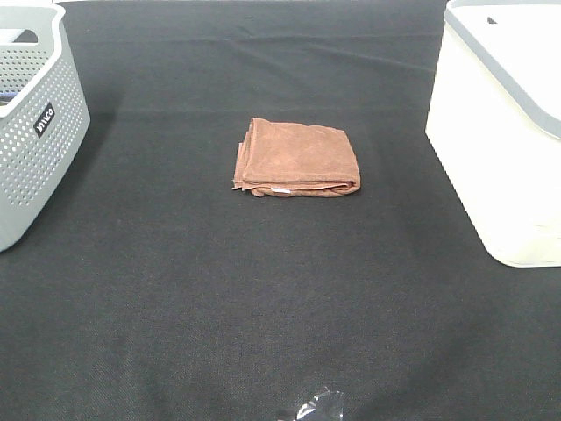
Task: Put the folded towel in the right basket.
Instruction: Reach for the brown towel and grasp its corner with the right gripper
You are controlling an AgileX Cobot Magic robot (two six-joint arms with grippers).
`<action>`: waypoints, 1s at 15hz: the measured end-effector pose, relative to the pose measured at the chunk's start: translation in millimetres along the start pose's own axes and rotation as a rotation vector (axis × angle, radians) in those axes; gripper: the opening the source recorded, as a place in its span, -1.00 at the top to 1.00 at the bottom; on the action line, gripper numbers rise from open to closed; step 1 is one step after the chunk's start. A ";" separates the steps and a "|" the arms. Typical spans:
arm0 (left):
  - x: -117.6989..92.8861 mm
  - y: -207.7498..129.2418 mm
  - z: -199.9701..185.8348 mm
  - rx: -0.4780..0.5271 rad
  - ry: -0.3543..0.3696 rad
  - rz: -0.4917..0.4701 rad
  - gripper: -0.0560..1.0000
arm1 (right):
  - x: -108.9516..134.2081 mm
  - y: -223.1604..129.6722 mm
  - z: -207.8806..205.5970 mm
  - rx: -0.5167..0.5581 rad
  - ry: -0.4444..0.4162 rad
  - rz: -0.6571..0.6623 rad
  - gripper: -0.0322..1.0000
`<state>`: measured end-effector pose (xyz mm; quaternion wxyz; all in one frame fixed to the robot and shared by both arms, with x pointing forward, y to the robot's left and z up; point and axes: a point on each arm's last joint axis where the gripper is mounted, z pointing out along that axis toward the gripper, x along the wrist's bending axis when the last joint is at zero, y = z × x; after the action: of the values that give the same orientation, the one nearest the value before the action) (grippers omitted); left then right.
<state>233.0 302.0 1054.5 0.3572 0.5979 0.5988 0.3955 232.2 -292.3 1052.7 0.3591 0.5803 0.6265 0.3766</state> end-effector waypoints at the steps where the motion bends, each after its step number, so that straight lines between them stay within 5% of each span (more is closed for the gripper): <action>1: 0.0 0.0 0.0 0.000 0.000 0.000 -0.98 | 0.0 0.0 0.0 0.000 0.000 0.000 -0.94; 15: 0.0 0.0 0.0 0.000 0.000 0.000 -0.98 | 0.0 0.0 0.0 0.000 0.000 0.000 -0.94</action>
<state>233.0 302.0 1054.5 0.3572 0.5979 0.5988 0.3955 232.2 -292.3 1052.7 0.3591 0.5803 0.6265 0.3766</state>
